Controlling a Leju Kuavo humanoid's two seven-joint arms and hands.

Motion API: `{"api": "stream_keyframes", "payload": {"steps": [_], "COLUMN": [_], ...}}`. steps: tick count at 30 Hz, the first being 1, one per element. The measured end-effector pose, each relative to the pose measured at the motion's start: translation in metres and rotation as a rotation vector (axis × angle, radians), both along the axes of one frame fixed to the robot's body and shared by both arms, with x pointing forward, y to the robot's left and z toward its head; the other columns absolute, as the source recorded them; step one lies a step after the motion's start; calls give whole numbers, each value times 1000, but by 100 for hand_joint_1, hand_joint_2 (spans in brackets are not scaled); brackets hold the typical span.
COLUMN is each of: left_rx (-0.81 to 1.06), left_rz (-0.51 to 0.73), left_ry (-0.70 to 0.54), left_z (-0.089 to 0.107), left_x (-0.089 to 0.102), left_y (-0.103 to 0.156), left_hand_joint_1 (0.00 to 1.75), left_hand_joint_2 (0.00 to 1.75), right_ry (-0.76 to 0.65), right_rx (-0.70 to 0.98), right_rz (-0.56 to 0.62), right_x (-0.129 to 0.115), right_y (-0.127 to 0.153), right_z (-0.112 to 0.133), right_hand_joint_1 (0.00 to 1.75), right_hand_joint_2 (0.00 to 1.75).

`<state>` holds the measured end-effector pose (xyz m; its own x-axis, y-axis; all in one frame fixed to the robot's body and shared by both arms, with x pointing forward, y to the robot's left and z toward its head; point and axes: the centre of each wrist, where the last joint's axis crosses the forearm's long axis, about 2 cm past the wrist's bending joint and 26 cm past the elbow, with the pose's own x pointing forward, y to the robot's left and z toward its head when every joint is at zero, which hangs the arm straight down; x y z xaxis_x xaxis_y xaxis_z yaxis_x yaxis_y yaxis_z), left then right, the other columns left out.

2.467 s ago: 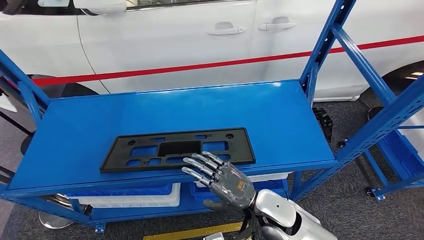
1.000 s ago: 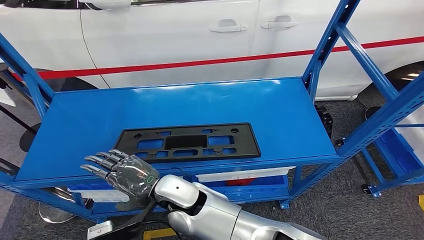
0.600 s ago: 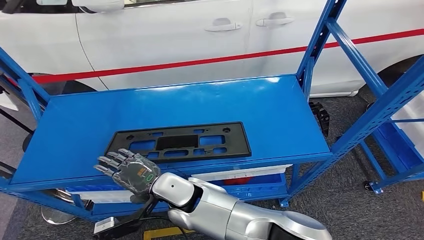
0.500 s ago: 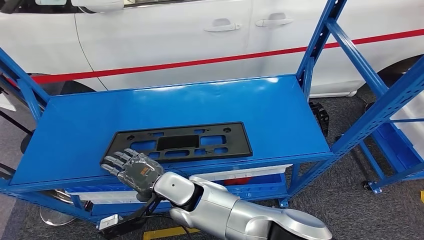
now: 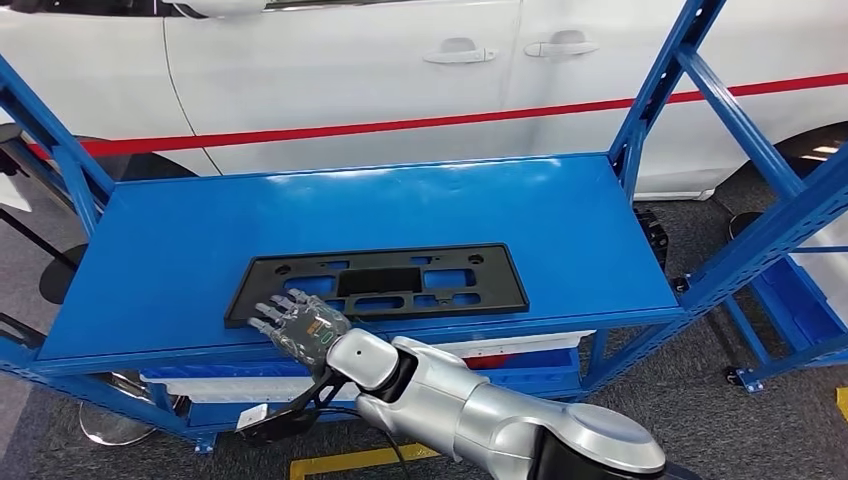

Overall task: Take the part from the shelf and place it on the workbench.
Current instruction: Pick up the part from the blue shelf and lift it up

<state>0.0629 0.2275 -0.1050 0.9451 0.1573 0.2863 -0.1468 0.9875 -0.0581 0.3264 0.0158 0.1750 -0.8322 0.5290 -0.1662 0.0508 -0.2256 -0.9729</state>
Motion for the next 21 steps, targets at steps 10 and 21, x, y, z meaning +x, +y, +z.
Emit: {"api": "stream_keyframes", "payload": {"steps": [10, 21], "left_rx": [1, -5], "left_rz": [-12, -49], "left_ry": [3, 8], "left_z": [0, 0], "left_x": [0, 2], "left_y": [1, 3], "left_hand_joint_1": [0, 0], "left_hand_joint_2": [0, 0], "right_ry": [29, 30], "right_rx": [-67, -79], "right_rz": [-93, -237], "right_x": [15, 44], "right_y": [-12, -30], "right_z": [-4, 9], "right_hand_joint_1": [0, 0], "right_hand_joint_2": [175, 175]}}
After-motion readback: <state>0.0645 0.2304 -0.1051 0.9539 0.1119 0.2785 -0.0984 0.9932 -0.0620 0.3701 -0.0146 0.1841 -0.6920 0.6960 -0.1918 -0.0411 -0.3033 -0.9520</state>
